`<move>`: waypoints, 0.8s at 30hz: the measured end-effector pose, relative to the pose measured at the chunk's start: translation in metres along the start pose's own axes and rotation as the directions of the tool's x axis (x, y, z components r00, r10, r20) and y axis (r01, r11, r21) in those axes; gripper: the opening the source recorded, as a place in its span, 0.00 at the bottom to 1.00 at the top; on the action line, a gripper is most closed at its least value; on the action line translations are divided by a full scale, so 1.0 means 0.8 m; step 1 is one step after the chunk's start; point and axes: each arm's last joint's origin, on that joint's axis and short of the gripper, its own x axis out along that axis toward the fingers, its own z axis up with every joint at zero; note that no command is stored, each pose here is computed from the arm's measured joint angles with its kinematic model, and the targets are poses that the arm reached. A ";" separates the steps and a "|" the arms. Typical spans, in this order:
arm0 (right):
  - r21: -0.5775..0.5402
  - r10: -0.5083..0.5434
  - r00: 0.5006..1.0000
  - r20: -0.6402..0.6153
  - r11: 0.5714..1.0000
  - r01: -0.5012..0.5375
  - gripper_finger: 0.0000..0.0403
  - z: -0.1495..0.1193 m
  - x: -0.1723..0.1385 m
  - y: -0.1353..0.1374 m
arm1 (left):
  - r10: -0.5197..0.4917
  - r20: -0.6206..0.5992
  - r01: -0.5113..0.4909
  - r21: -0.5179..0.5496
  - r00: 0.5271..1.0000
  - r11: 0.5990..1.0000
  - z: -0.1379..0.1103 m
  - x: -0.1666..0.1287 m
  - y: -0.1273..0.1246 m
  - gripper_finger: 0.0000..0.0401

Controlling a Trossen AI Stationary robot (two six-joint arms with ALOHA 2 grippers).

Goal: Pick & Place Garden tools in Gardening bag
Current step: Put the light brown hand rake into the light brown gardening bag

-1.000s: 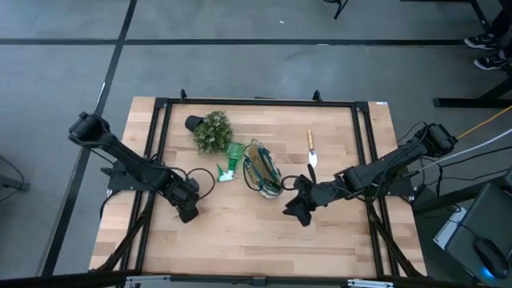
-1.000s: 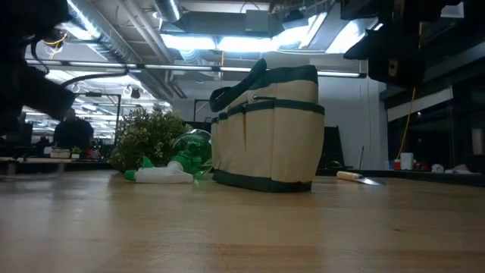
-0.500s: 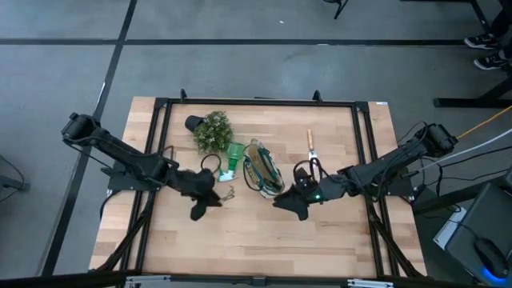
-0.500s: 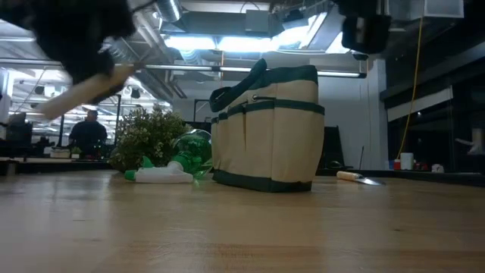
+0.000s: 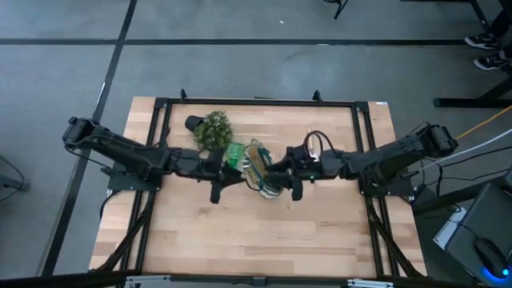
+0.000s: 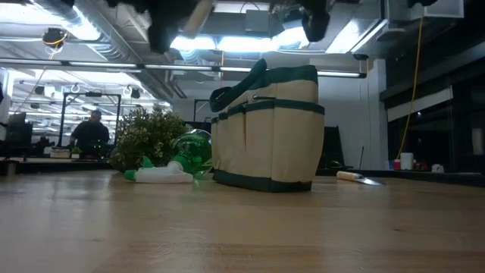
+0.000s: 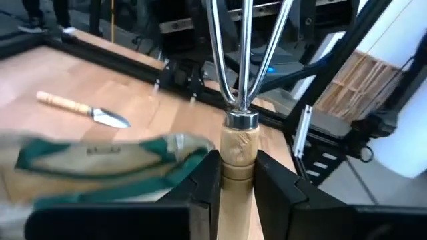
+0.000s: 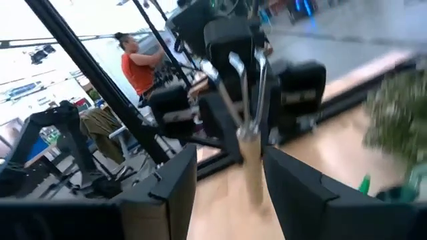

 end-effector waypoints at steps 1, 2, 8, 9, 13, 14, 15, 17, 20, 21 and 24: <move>-0.019 0.005 1.000 0.014 1.000 -0.004 0.44 0.004 0.001 -0.003 | 0.010 -0.006 -0.010 0.004 1.000 1.000 0.007 0.006 -0.002 0.15; -0.035 0.007 1.000 0.030 0.999 -0.006 0.44 0.007 0.001 -0.005 | 0.024 -0.017 -0.024 0.008 1.000 1.000 0.012 0.012 -0.003 0.15; -0.168 0.076 0.993 0.091 0.984 -0.060 0.44 0.021 0.002 -0.007 | 0.085 -0.077 -0.084 0.019 0.993 0.996 0.028 0.054 -0.010 0.15; -0.180 0.104 0.992 0.079 0.980 -0.088 0.44 0.022 0.002 -0.007 | 0.085 -0.076 -0.084 0.016 0.993 0.996 0.030 0.059 -0.012 0.15; -0.191 0.170 0.985 0.022 0.968 -0.163 0.44 0.020 0.002 -0.007 | 0.073 -0.086 -0.072 0.021 0.994 0.997 0.034 0.082 -0.018 0.15; -0.203 0.174 0.985 0.011 0.965 -0.169 0.44 0.020 0.001 -0.007 | 0.070 -0.089 -0.068 0.028 0.994 0.997 0.034 0.087 -0.019 0.15; -0.211 0.168 0.986 0.003 0.964 -0.163 0.44 0.019 0.001 -0.008 | 0.069 -0.094 -0.066 0.034 0.993 0.997 0.034 0.092 -0.020 0.15; -0.204 0.162 0.987 -0.002 0.966 -0.159 0.43 0.018 0.002 -0.009 | 0.071 -0.100 -0.070 0.010 0.992 0.997 0.034 0.100 -0.021 0.15; -0.186 0.162 0.987 0.006 0.970 -0.158 0.41 0.019 0.002 -0.008 | 0.056 -0.099 -0.058 -0.013 0.993 0.998 0.035 0.106 -0.027 0.15; -0.187 0.163 0.987 0.002 0.969 -0.159 0.40 0.018 0.002 -0.008 | 0.060 -0.098 -0.061 -0.008 0.993 0.998 0.035 0.107 -0.027 0.15; -0.185 0.146 0.989 0.008 0.972 -0.142 0.31 0.018 0.002 -0.009 | 0.083 -0.087 -0.084 -0.011 0.993 0.996 0.036 0.106 -0.027 0.15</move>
